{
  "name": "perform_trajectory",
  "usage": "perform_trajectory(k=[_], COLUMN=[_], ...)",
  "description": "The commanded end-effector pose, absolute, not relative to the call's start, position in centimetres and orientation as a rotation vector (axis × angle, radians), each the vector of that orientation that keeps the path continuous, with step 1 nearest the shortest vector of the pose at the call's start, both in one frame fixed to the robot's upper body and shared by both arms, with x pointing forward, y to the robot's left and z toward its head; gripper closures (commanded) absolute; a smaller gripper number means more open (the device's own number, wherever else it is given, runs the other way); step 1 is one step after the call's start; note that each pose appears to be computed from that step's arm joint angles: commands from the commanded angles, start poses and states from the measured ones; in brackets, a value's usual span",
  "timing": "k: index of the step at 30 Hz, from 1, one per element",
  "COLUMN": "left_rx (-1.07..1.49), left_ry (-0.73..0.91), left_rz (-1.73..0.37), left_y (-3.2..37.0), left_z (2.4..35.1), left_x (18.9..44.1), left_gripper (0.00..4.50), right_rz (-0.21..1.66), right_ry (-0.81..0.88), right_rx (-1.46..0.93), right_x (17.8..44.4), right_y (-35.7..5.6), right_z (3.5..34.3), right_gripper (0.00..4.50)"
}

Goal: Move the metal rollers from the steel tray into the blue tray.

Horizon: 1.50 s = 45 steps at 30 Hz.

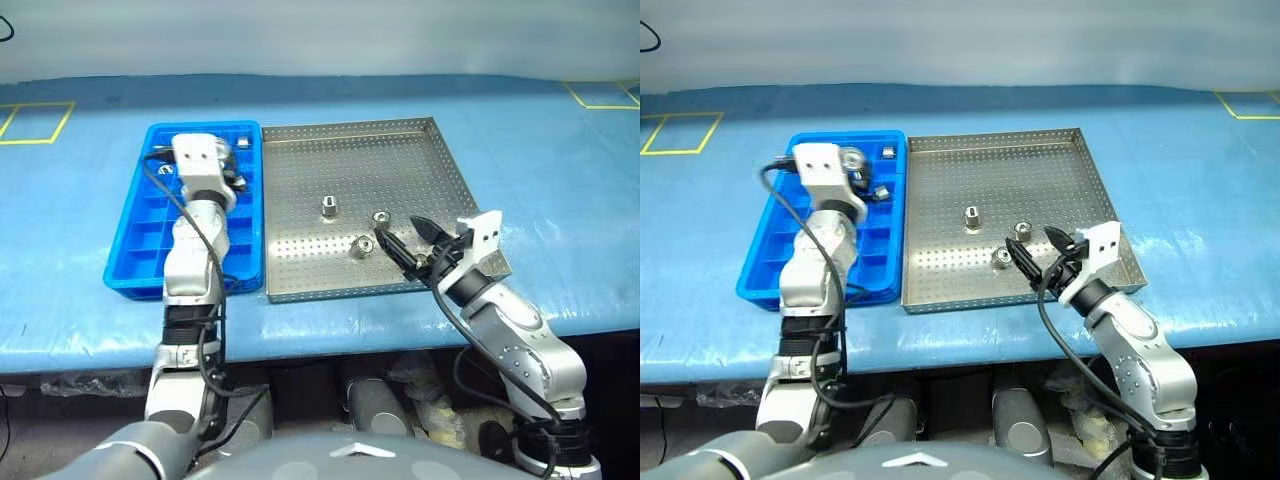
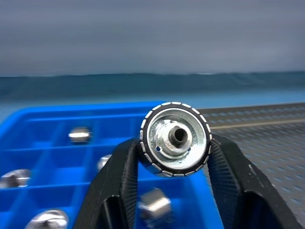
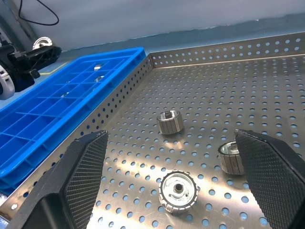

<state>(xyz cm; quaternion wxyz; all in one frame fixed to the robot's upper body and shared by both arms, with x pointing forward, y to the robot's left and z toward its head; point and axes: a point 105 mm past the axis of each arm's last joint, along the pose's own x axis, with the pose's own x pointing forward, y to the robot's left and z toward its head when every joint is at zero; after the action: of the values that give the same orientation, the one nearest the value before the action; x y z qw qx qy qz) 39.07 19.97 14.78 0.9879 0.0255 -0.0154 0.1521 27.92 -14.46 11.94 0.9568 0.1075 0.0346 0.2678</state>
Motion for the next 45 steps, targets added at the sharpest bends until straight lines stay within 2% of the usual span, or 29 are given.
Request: perform_trajectory(k=[1,9,13,21,22,23,26,30,32,34,45], left_rx=[0.084,0.095,0.095,0.076,0.065,0.053,-0.003,-0.029,-0.129,-0.105,-0.046], left_ry=[-0.049,0.053,0.103,0.132,0.139,0.136,0.082,-0.112,-0.215,-0.274,-0.231], left_rz=[0.501,0.720,0.703,0.687,0.676,0.658,0.506,0.139,-0.120,-0.274,-0.488], left_y=[22.5,25.4,25.4,25.3,25.2,25.1,23.1,17.7,14.0,11.8,6.4], left_z=[15.1,12.6,11.3,10.8,10.6,10.6,11.6,15.5,17.7,18.9,17.6], left_x=[38.4,37.0,37.1,37.2,37.2,37.3,38.1,38.9,38.4,37.9,38.9], left_gripper=[2.69,2.69,2.69,2.69,1.97,1.74,0.74,0.74,0.74,0.74,0.74], right_rz=[0.569,0.574,0.582,0.578,0.577,0.576,0.570,0.568,0.567,0.565,0.532], right_ry=[0.026,0.034,0.027,0.023,0.022,0.021,0.020,0.019,0.018,0.018,0.043], right_rx=[0.217,0.208,0.211,0.211,0.211,0.211,0.214,0.217,0.216,0.215,0.205], right_x=[28.0,28.0,28.0,28.1,28.1,28.1,28.1,28.1,28.1,28.1,27.8], right_y=[-13.9,-13.8,-13.6,-13.6,-13.6,-13.6,-13.6,-13.6,-13.6,-13.7,-14.1], right_z=[13.1,12.9,13.1,13.1,13.1,13.1,13.1,13.1,13.1,13.1,12.4], right_gripper=[0.00,0.00,0.00,0.00,0.00,0.00,0.00,0.00,0.00,0.00,0.00])
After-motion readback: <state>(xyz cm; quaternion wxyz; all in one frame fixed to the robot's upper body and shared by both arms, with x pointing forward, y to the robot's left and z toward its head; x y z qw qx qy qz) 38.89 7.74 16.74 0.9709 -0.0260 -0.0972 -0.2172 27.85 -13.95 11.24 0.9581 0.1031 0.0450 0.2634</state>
